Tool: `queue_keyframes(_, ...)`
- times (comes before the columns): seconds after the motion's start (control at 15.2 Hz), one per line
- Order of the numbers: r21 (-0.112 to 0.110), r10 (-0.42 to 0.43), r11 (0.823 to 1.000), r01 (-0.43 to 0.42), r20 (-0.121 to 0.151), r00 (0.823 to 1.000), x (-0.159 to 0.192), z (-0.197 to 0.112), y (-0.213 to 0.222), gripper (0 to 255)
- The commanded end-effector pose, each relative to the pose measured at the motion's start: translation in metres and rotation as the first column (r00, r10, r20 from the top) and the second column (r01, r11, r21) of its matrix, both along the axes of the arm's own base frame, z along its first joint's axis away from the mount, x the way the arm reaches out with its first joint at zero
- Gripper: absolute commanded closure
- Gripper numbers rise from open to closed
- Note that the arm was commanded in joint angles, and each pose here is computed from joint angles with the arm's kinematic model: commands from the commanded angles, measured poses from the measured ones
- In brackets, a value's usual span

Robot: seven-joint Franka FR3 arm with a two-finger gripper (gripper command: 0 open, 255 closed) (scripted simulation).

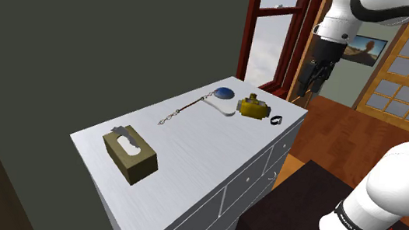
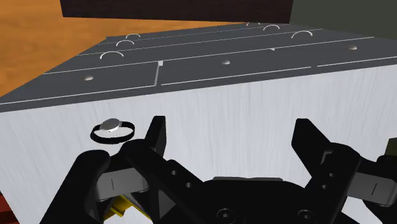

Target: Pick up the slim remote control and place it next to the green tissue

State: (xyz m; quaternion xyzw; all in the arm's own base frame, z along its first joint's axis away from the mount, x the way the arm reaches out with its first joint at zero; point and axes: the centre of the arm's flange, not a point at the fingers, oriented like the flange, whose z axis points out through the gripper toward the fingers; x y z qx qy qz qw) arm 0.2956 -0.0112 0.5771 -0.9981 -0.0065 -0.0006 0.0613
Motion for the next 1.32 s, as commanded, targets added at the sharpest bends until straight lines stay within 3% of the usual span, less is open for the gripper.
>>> queue_keyframes(0.0, 0.000, 0.000, 1.000, 0.000, 0.000, 1.000, 0.000, 0.000, 0.000, 0)
queue_keyframes(1.25, -0.081, 0.034, 0.996, -0.034, -0.005, 0.999, 0.223, -0.116, 0.022, 0)
